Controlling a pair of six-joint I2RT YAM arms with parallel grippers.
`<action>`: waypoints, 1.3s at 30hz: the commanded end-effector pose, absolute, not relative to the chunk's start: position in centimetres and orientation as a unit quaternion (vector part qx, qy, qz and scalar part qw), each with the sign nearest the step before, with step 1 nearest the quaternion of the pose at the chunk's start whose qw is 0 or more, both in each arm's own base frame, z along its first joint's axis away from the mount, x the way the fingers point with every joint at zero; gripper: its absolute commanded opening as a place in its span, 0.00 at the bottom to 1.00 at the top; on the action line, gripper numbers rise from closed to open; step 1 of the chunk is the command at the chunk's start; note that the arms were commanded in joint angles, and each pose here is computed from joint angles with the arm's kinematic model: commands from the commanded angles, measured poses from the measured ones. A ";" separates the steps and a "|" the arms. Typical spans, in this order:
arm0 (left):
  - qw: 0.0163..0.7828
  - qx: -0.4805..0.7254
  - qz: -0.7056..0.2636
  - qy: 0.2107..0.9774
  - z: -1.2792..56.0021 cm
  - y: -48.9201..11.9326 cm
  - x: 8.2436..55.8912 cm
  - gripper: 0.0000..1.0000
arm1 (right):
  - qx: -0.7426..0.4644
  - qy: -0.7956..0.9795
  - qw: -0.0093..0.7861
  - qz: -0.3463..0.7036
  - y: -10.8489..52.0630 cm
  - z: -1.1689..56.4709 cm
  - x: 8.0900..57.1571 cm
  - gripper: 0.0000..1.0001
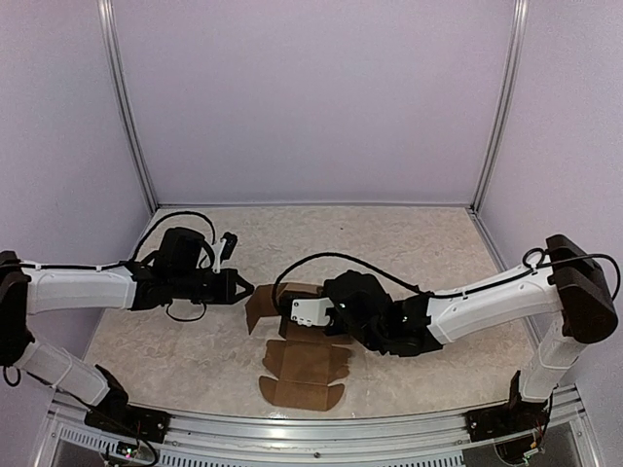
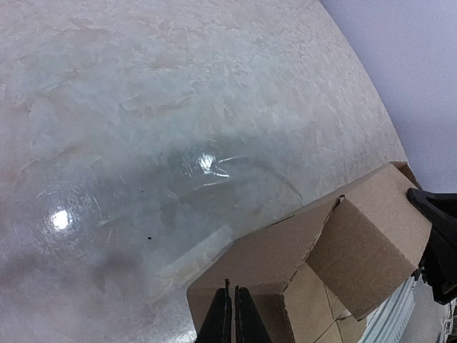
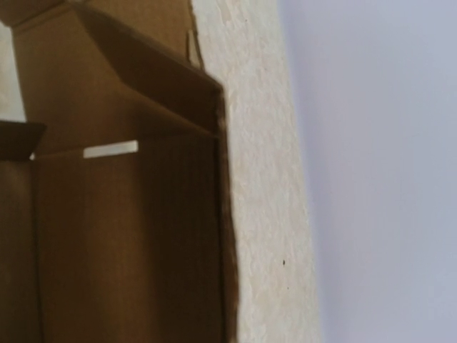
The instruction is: Fold the paper box
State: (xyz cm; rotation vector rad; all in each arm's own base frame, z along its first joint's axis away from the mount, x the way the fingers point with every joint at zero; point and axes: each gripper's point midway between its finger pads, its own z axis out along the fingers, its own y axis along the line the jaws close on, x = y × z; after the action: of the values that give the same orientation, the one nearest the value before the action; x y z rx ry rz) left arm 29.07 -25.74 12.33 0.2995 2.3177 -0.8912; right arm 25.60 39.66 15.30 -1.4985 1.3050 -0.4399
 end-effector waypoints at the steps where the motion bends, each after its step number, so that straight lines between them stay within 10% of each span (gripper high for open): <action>1: 0.301 0.141 -0.347 0.877 11.5 -27.0 27.7 0.05 | -0.624 0.548 0.523 -0.194 39.7 14.3 25.4 0.00; 39: 0.259 0.219 -0.323 0.884 8.4 -30.7 23.2 0.39 | -0.610 0.573 0.517 -0.182 39.3 13.1 24.9 0.00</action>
State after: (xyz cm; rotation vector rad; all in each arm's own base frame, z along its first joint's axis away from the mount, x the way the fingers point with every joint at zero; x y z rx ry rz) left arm 23.01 -30.01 8.50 0.5763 2.4224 -0.8969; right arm 25.80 39.45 13.65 -1.4639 1.3663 -0.4510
